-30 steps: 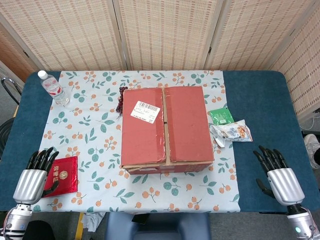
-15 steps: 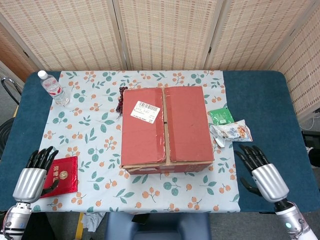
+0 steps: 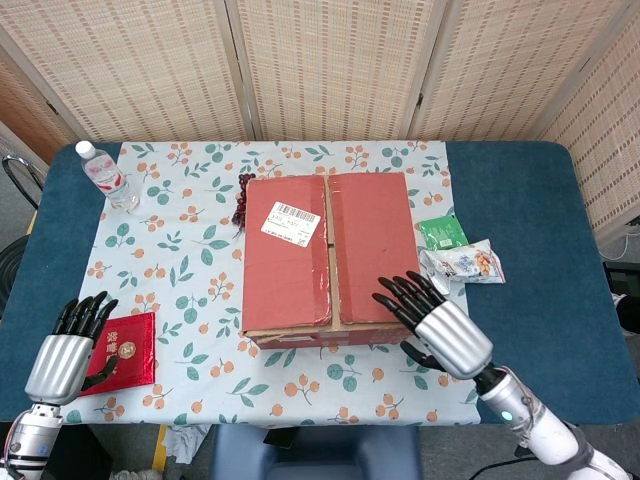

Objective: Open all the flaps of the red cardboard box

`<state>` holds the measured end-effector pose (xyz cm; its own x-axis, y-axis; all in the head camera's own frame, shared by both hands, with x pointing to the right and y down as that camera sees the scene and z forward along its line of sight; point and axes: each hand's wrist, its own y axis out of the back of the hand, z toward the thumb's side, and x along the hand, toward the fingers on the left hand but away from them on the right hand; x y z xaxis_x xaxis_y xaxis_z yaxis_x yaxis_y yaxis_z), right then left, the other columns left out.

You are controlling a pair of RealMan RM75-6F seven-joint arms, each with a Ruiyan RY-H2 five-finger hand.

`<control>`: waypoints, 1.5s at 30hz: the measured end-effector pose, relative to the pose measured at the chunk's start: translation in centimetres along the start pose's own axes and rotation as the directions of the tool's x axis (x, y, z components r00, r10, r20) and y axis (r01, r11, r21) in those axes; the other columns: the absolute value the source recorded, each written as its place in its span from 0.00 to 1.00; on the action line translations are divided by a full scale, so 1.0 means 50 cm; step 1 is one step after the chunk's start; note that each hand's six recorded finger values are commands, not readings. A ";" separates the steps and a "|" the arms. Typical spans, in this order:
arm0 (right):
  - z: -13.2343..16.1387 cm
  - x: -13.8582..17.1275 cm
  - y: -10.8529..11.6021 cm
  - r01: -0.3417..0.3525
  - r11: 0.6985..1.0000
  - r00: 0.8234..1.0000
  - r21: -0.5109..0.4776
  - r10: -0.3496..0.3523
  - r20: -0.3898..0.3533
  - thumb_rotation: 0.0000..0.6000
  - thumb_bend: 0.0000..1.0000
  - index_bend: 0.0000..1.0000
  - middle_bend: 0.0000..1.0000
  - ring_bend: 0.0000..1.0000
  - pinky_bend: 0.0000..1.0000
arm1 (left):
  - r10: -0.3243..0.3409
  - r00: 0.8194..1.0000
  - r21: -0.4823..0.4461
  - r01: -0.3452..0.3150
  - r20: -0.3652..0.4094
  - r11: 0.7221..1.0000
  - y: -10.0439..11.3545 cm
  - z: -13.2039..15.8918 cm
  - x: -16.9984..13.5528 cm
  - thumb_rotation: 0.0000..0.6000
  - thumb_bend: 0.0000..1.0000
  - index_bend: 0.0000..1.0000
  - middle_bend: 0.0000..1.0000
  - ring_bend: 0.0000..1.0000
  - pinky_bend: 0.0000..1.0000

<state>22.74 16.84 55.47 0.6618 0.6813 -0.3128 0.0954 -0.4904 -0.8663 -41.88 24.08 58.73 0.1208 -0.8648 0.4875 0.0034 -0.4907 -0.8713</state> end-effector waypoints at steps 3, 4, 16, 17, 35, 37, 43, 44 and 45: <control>0.020 -0.037 -0.009 -0.001 1.000 0.999 0.006 0.001 -0.032 1.00 0.42 0.00 0.00 0.00 0.00 | 0.001 1.000 -0.007 -0.001 -0.001 1.000 0.001 -0.001 -0.001 1.00 0.37 0.00 0.04 0.06 0.05; 0.024 -0.046 -0.012 -0.004 1.000 0.999 0.011 0.005 -0.037 1.00 0.42 0.00 0.00 0.00 0.00 | 0.002 1.000 -0.008 -0.002 -0.002 1.000 0.002 -0.002 -0.001 1.00 0.37 0.00 0.04 0.06 0.05; 0.047 -0.120 -0.043 -0.029 0.998 0.998 0.058 0.032 -0.045 1.00 0.42 0.00 0.00 0.00 0.00 | 0.017 1.000 -0.024 -0.017 -0.003 1.000 0.012 -0.006 -0.007 1.00 0.37 0.00 0.04 0.06 0.05; 0.046 -0.123 -0.044 -0.027 0.998 0.999 0.062 0.030 -0.044 1.00 0.42 0.00 0.00 0.00 0.00 | 0.019 1.000 -0.025 -0.019 -0.002 1.000 0.013 -0.006 -0.007 1.00 0.37 0.00 0.04 0.06 0.05; 0.036 -0.164 -0.028 0.028 0.998 0.999 0.062 -0.027 -0.020 1.00 0.42 0.00 0.00 0.00 0.00 | 0.035 0.999 -0.027 -0.035 -0.007 0.999 0.021 -0.013 -0.014 1.00 0.37 0.00 0.04 0.06 0.05; 0.035 -0.156 -0.013 0.054 0.997 0.998 0.059 -0.053 -0.020 1.00 0.42 0.00 0.00 0.00 0.00 | 0.032 0.999 -0.025 -0.032 -0.007 0.999 0.020 -0.014 -0.014 1.00 0.37 0.00 0.04 0.06 0.05; 0.016 -0.114 0.042 0.148 0.987 0.989 0.064 -0.149 0.003 1.00 0.42 0.00 0.00 0.00 0.00 | 0.029 1.000 -0.012 -0.029 -0.004 1.000 0.016 -0.010 -0.013 1.00 0.37 0.00 0.04 0.06 0.04; 0.011 -0.105 0.050 0.164 0.984 0.986 0.069 -0.165 0.011 1.00 0.42 0.00 0.00 0.00 0.00 | 0.029 1.000 -0.010 -0.029 -0.005 1.000 0.016 -0.009 -0.012 1.00 0.37 0.00 0.04 0.06 0.04; 0.003 -0.091 0.061 0.187 0.980 0.982 0.075 -0.189 0.023 1.00 0.42 0.00 0.00 0.00 0.00 | 0.030 1.000 -0.008 -0.030 -0.005 1.000 0.016 -0.009 -0.012 1.00 0.37 0.00 0.04 0.06 0.04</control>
<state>19.91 12.32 54.22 0.6146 0.7740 -0.1523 0.1613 -0.3123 -0.9362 -42.40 24.17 57.78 0.1159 -0.8794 0.4618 -0.0078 -0.4657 -0.8849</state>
